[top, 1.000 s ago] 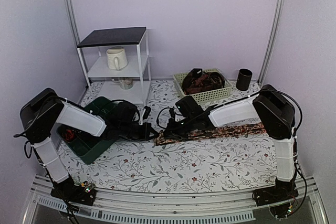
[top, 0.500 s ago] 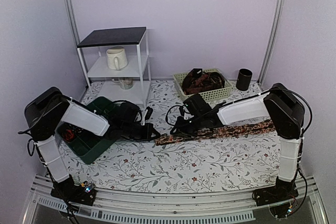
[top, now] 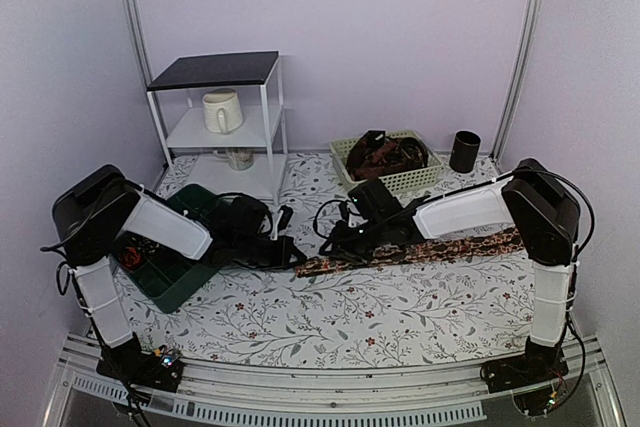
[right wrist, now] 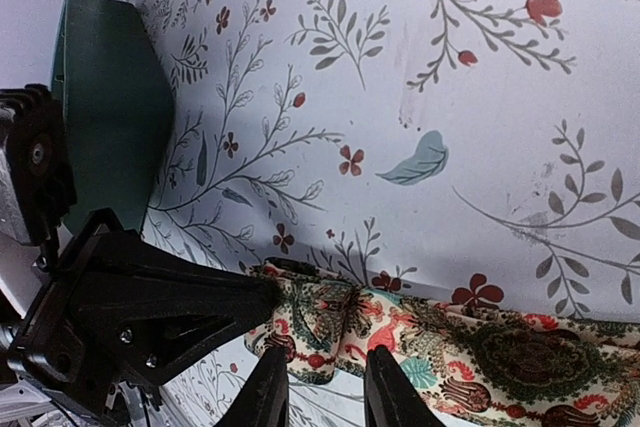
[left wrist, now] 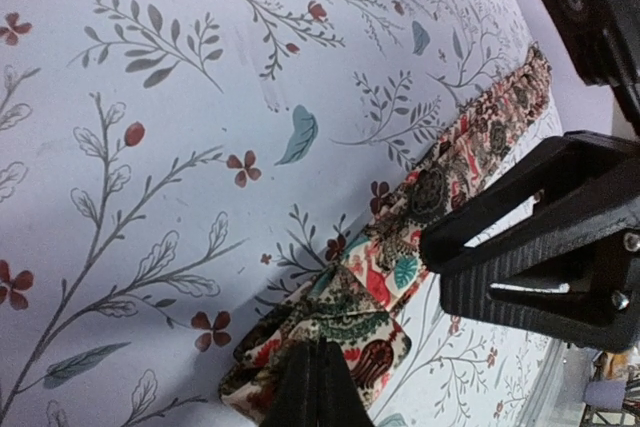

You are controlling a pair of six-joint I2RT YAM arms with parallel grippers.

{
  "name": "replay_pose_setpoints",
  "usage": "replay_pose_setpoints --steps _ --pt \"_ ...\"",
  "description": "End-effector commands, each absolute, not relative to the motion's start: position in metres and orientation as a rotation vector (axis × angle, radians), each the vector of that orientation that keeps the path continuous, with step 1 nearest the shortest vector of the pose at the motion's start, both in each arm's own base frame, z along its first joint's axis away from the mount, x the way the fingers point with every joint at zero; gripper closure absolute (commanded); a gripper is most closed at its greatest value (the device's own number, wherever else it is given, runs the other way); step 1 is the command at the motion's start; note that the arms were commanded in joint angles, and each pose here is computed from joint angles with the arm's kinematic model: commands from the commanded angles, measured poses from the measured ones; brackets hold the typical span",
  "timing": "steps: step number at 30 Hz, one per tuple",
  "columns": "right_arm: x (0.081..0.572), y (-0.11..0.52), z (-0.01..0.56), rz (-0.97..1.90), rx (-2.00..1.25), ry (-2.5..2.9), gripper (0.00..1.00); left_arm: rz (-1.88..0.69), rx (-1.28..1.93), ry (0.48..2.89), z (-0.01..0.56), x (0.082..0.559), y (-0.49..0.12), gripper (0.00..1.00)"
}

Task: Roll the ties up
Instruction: Roll the tie at the center of the board.

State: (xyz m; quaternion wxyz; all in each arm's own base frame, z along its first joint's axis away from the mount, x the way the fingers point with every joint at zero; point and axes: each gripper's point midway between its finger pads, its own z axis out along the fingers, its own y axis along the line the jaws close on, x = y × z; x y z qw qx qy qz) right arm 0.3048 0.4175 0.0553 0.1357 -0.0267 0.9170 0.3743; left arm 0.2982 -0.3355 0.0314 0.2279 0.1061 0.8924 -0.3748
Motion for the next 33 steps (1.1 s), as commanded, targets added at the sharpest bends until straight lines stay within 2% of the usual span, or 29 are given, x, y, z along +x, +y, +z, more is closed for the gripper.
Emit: replay_pose_setpoints --steps 1,9,14,17,27,33 --pt "0.303 0.430 0.039 1.093 -0.072 2.703 0.72 -1.047 0.311 2.434 0.033 0.301 -0.343 1.00" --pt "0.298 0.439 0.023 1.142 -0.073 2.749 0.75 -1.042 0.301 2.434 0.033 0.297 -0.339 1.00" --pt "0.299 0.438 0.026 1.141 -0.077 2.735 0.93 -1.047 0.280 2.455 0.038 0.293 -0.335 1.00" --pt "0.302 0.437 0.036 1.140 -0.102 2.707 1.00 -1.024 0.281 2.496 0.041 0.289 -0.333 1.00" --pt "0.305 0.436 0.051 1.135 -0.115 2.673 1.00 -1.127 0.289 2.463 0.052 0.278 -0.337 1.00" --pt "0.310 0.430 0.044 1.084 -0.105 2.684 1.00 -1.115 0.325 2.485 0.036 0.273 -0.340 1.00"
